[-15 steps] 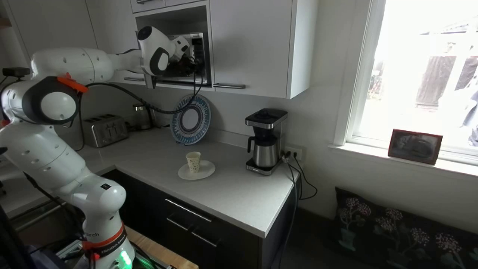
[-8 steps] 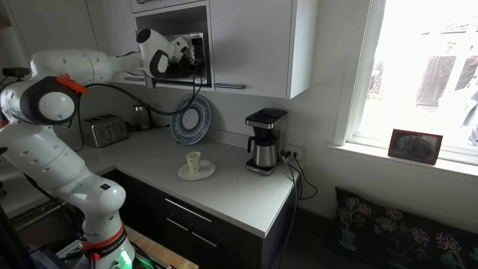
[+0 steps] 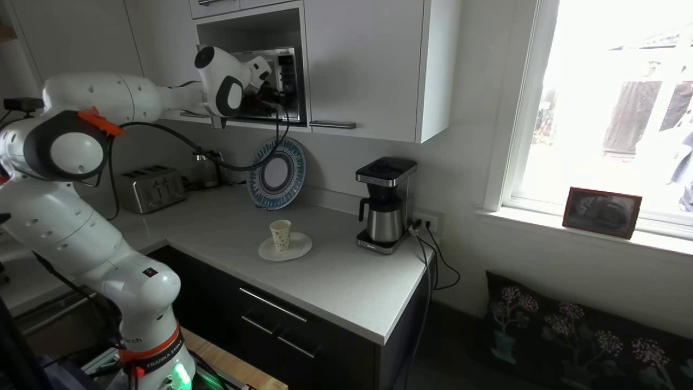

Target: Open the microwave door by opening the bottom right button and then press a button on the microwave

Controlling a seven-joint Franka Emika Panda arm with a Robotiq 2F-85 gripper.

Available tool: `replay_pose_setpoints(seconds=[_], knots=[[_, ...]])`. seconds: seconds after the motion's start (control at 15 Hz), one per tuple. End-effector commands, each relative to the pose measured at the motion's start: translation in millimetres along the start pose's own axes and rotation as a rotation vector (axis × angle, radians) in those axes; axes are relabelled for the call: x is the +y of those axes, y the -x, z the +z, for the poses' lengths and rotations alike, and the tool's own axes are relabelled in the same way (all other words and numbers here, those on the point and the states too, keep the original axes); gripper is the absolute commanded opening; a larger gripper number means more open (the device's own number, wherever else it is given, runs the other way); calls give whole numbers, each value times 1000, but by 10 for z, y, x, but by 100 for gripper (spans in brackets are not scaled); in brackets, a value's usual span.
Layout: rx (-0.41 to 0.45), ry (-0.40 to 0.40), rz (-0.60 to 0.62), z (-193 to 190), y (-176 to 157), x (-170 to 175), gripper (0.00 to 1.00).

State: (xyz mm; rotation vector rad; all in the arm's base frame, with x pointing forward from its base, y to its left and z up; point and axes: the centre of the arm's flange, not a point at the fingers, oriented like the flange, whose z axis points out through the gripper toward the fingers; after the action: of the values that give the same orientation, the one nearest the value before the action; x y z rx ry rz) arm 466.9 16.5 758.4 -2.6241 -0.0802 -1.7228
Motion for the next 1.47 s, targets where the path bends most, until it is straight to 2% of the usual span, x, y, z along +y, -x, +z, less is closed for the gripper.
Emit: replay_pose_setpoints(seconds=[0.0,0.73,1.13,1.4], knots=[[21,49,37,209,74,30,0],[75,36,-77,235,157,132,0],[80,64,-176,208,120,195,0],[113,91,-174,174,96,163,0]])
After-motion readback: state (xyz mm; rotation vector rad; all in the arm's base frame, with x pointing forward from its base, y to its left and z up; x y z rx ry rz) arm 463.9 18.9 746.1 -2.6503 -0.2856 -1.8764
